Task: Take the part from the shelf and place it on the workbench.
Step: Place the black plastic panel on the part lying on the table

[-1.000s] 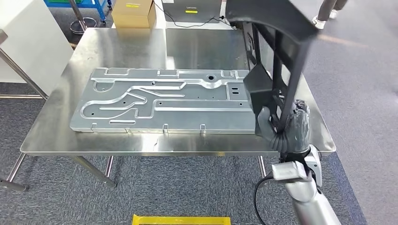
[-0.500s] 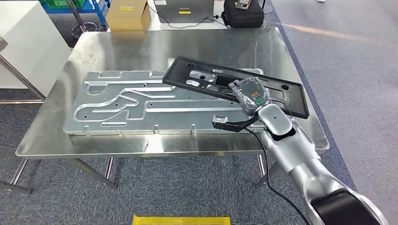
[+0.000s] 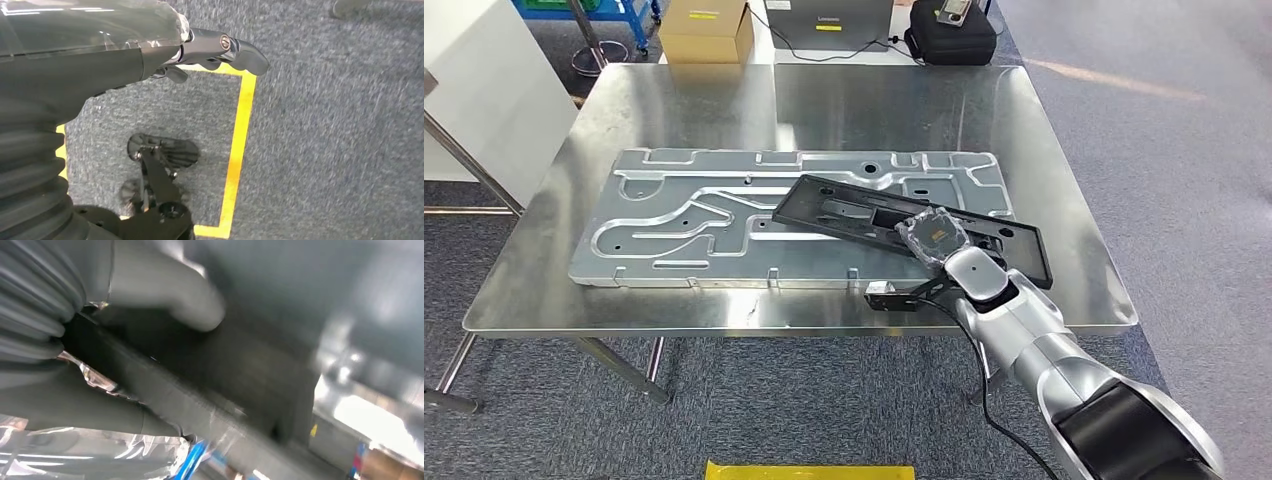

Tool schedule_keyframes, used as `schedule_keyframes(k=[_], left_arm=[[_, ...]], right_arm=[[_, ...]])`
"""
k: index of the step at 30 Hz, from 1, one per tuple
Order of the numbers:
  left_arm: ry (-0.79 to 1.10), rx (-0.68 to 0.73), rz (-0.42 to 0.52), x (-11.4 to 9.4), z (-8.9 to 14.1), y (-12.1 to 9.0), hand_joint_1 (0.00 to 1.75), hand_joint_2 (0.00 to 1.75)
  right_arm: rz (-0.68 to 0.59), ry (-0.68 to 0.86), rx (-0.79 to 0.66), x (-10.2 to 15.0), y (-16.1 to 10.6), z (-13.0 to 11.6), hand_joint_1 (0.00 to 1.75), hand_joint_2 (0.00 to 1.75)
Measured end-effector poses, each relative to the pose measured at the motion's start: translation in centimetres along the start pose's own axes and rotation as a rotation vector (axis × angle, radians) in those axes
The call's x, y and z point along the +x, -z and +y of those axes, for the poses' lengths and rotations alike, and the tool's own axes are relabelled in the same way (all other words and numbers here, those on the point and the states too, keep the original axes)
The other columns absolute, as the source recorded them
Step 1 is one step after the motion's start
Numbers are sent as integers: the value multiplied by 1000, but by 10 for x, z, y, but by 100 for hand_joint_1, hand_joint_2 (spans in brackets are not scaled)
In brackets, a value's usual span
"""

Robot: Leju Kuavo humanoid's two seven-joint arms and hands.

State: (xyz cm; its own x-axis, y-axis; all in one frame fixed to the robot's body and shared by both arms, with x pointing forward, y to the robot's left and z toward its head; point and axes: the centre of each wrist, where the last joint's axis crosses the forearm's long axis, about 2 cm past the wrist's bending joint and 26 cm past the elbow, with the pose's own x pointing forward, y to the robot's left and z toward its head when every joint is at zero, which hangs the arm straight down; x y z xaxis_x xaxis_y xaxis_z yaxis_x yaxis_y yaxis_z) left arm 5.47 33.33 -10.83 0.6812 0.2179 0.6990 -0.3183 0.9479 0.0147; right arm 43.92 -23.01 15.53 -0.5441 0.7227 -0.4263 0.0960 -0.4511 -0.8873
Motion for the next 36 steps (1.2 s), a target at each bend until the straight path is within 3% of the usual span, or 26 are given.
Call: schedule_keyframes(k=[3, 7, 17, 23, 26, 32, 36], left_arm=[[2, -2, 5, 0, 0, 0, 0, 175], [6, -6, 9, 1, -2, 1, 0, 0], [8, -6, 7, 2, -3, 2, 0, 0], [-8, 5, -1, -1, -2, -1, 0, 0], [-17, 13, 0, -4, -1, -3, 0, 0], [-55, 47, -5, -7, 0, -5, 0, 0], [-84, 67, -14, -10, -1, -7, 0, 0]], right_arm=[[11, 20, 12, 5, -4, 10, 0, 0], [33, 43, -63, 3, -6, 12, 0, 0], [33, 127, -388, 13, -13, 12, 0, 0], [16, 187, -644, 11, -25, -10, 0, 0], [7, 364, -837, 8, -42, -17, 0, 0], [-19, 898, -1189, 6, -98, -26, 0, 0], [-16, 1040, -1393, -3, -145, -41, 0, 0]])
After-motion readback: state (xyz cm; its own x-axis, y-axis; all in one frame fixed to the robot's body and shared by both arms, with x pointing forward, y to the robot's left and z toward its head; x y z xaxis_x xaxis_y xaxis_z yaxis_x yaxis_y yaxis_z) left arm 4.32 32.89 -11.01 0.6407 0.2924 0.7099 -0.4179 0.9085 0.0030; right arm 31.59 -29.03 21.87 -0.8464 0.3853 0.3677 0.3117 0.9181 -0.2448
